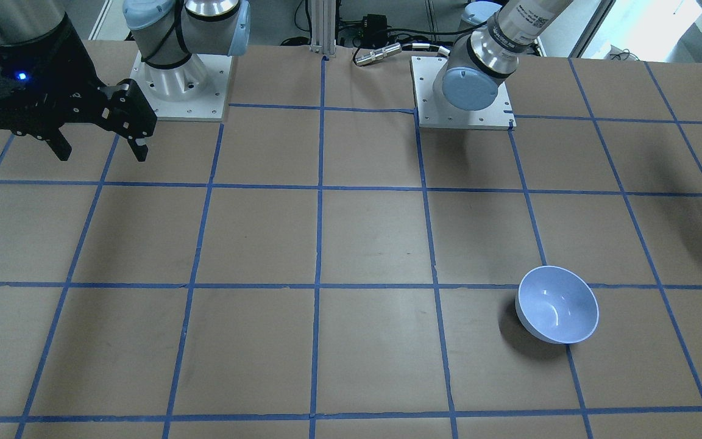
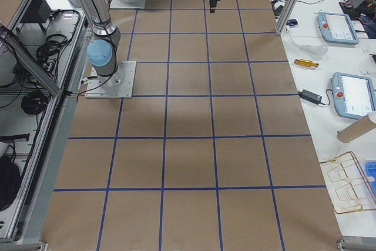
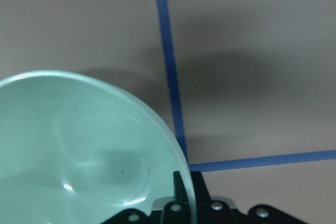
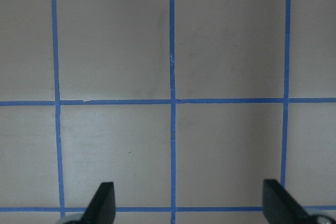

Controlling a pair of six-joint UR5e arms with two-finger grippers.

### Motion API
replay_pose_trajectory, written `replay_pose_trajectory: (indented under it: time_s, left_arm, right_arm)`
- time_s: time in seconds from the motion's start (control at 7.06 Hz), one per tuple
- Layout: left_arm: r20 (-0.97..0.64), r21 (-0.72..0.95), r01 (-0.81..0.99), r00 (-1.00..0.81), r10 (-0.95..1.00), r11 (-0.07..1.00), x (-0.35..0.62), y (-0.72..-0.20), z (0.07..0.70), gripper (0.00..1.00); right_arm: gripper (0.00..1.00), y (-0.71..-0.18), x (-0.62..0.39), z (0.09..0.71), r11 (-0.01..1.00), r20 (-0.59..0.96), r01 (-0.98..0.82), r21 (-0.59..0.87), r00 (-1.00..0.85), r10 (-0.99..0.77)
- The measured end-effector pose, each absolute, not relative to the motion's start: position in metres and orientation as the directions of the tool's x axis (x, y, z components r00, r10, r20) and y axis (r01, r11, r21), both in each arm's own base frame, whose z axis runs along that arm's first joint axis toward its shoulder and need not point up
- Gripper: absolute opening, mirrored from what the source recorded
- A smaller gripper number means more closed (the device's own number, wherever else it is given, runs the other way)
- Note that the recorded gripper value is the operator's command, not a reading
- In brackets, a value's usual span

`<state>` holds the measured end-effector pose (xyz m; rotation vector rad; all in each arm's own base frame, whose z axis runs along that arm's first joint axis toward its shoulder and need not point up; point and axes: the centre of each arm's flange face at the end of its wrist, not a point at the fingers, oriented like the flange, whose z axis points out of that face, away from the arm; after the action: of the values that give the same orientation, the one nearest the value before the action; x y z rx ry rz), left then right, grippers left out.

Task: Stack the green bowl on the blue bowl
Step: 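Lift the green bowl with the left gripper and carry it over the blue bowl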

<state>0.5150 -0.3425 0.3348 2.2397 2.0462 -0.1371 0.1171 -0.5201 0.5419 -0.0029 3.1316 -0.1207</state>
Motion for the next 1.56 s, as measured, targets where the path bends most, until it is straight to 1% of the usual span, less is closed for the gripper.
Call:
replay_pose_trajectory:
  time_s: [0.42, 0.85, 1.13, 1.56]
  left_arm:
    - [-0.154, 0.001, 0.996, 0.091, 0.984, -0.092, 0.429, -0.41, 0.398, 0.0]
    - [-0.169, 0.014, 0.99, 0.138, 0.976, -0.137, 0.305, -0.483, 0.435, 0.0]
    - [-0.175, -0.004, 0.991, 0.131, 0.976, -0.134, 0.216, -0.52, 0.445, 0.0]
    - [-0.145, -0.037, 0.996, 0.073, 0.987, -0.079, 0.109, -0.551, 0.437, 0.0]
  right_arm:
    - [1.0, -0.52, 0.117, 0.542, 0.997, -0.007, -0.001, -0.078, -1.0, -0.002]
    - [1.0, -0.52, 0.117, 0.542, 0.997, -0.008, -0.001, -0.078, -1.0, -0.002]
    - [1.0, -0.52, 0.117, 0.542, 0.997, -0.008, -0.001, -0.078, -1.0, -0.002]
    - [1.0, -0.52, 0.117, 0.542, 0.997, -0.008, -0.001, -0.078, -1.0, -0.001]
